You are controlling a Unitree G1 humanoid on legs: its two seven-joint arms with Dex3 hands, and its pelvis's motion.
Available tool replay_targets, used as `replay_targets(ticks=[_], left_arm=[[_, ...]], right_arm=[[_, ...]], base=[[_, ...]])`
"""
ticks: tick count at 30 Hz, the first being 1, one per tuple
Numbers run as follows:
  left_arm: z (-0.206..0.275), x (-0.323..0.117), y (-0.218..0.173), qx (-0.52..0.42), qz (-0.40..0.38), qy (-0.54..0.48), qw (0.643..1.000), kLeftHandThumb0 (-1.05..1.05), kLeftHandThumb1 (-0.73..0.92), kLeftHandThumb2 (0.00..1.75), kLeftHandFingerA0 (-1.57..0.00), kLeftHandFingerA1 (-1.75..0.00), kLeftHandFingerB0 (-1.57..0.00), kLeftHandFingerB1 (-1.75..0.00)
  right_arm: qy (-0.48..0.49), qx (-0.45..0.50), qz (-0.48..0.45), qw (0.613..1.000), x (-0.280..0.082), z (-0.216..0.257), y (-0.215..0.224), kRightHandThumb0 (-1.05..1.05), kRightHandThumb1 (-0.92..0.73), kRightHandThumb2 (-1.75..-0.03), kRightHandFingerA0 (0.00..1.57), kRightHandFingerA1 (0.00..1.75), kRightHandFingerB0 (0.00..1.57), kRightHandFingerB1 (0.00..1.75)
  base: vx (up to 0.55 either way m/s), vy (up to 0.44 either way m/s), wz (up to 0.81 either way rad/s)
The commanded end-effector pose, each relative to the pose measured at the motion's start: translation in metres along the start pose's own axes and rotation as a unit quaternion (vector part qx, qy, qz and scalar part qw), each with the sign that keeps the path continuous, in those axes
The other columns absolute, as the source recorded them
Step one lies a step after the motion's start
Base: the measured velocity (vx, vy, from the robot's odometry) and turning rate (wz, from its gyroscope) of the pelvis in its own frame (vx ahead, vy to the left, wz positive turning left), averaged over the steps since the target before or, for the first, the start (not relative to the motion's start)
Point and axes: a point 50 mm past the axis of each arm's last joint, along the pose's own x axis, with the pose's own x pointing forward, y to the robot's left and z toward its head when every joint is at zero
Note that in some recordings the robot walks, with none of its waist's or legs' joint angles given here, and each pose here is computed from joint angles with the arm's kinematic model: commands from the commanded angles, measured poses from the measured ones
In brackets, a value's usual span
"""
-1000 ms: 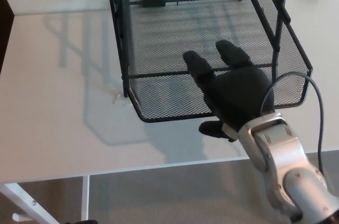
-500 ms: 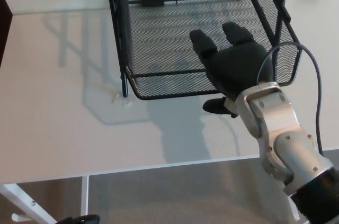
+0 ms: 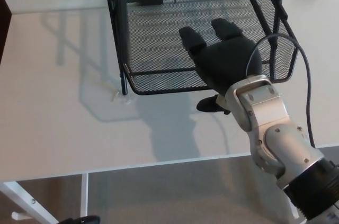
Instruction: The robot walk towards a table in front and then pushes a layer of a file tray back to its original position using its right hand
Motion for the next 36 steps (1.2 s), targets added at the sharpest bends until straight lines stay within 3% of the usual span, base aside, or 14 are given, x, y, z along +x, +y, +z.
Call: replay_targets(ticks=[1, 4, 6, 7, 9, 13, 14, 22, 29, 30, 31, 33, 34, 36], left_arm=[[0.004, -0.001, 0.006, 0.003, 0.003, 0.001, 1.000, -0.22, 0.61, 0.58, -0.64, -0.48, -0.47, -0.40], [0.008, 0.002, 0.008, 0.001, 0.001, -0.006, 1.000, -0.21, 0.60, 0.58, -0.65, -0.49, -0.45, -0.40], [0.009, 0.003, 0.008, 0.003, 0.002, -0.007, 1.000, -0.21, 0.60, 0.58, -0.63, -0.48, -0.45, -0.40], [0.010, 0.003, 0.009, 0.003, 0.002, -0.008, 1.000, -0.21, 0.61, 0.58, -0.62, -0.48, -0.45, -0.40], [0.010, 0.003, 0.009, 0.006, 0.002, -0.009, 1.000, -0.20, 0.62, 0.58, -0.62, -0.48, -0.46, -0.40], [0.009, 0.003, 0.009, 0.001, 0.002, -0.006, 1.000, -0.18, 0.63, 0.59, -0.62, -0.49, -0.47, -0.40], [0.009, 0.003, 0.009, 0.000, 0.002, -0.007, 1.000, -0.17, 0.64, 0.59, -0.62, -0.49, -0.46, -0.40], [0.013, 0.005, 0.010, 0.004, 0.008, -0.006, 1.000, -0.17, 0.61, 0.58, -0.67, -0.50, -0.48, -0.40], [0.014, 0.008, 0.012, 0.006, 0.010, -0.006, 1.000, -0.16, 0.61, 0.58, -0.65, -0.49, -0.47, -0.39], [0.014, 0.008, 0.011, 0.004, 0.008, -0.006, 1.000, -0.15, 0.62, 0.58, -0.65, -0.49, -0.47, -0.39], [0.013, 0.008, 0.010, 0.004, 0.008, -0.004, 1.000, -0.15, 0.62, 0.58, -0.63, -0.48, -0.46, -0.39], [0.013, 0.008, 0.011, 0.006, 0.008, -0.004, 1.000, -0.15, 0.63, 0.59, -0.65, -0.48, -0.47, -0.39], [0.015, 0.009, 0.012, 0.012, 0.010, -0.006, 1.000, -0.16, 0.63, 0.59, -0.63, -0.48, -0.45, -0.39], [0.019, 0.011, 0.013, 0.014, 0.013, -0.010, 1.000, -0.16, 0.62, 0.59, -0.61, -0.50, -0.44, -0.39]], right_arm=[[-0.004, 0.034, 0.022, 0.999, -0.009, -0.004, 0.010, -0.83, -0.46, -0.84, 0.00, 0.00, 0.00, 0.03], [-0.018, 0.056, 0.026, 0.998, -0.023, -0.007, 0.016, -0.83, -0.54, -0.57, 0.00, 0.00, 0.00, 0.00], [-0.027, 0.047, 0.022, 0.998, -0.031, -0.008, 0.017, -0.84, -0.44, -0.83, 0.00, 0.00, 0.00, 0.01], [-0.031, 0.042, 0.021, 0.998, -0.035, -0.009, 0.017, -0.84, -0.56, -0.58, 0.00, 0.00, 0.00, 0.00], [-0.034, 0.040, 0.025, 0.998, -0.042, -0.011, 0.018, -0.86, -0.44, -0.82, 0.00, 0.00, 0.00, 0.00], [-0.048, 0.037, 0.019, 0.998, -0.054, -0.014, 0.017, -0.87, -0.44, -0.82, 0.00, 0.00, 0.00, 0.00], [-0.053, 0.036, 0.013, 0.998, -0.058, -0.015, 0.015, -0.88, -0.59, -0.58, 0.00, 0.00, 0.00, 0.00], [-0.093, 0.041, -0.060, 0.993, -0.098, -0.014, -0.014, -0.88, -0.59, -0.57, 0.00, 0.00, 0.00, 0.00], [-0.144, 0.084, -0.141, 0.976, -0.152, -0.010, -0.038, -0.88, -0.61, -0.59, 0.00, 0.00, 0.00, 0.00], [-0.148, 0.088, -0.142, 0.975, -0.155, -0.012, -0.039, -0.90, -0.51, -0.92, 0.00, 0.00, 0.00, 0.00], [-0.150, 0.090, -0.141, 0.975, -0.159, -0.013, -0.040, -0.88, -0.61, -0.59, 0.00, 0.00, 0.00, 0.00], [-0.159, 0.110, -0.144, 0.971, -0.174, -0.014, -0.043, -0.85, -0.61, -0.60, 0.00, 0.00, 0.00, 0.00], [-0.166, 0.123, -0.156, 0.966, -0.183, -0.013, -0.045, -0.88, -0.50, -0.90, 0.00, 0.00, 0.00, 0.00], [-0.170, 0.135, -0.171, 0.961, -0.202, -0.014, -0.046, -0.89, -0.52, -0.90, 0.00, 0.02, 0.00, 0.00]], base=[[0.00, 0.000, 0.00], [0.00, 0.000, 0.02], [0.00, 0.000, 0.00], [0.00, 0.000, 0.00], [0.00, 0.000, 0.00], [0.00, 0.000, 0.00], [0.00, 0.000, 0.00], [0.00, 0.000, 0.00], [0.00, 0.000, 0.00], [0.00, 0.000, 0.00], [0.00, 0.000, 0.00], [0.00, 0.000, 0.00], [0.00, 0.000, 0.00], [0.00, 0.000, 0.00]])
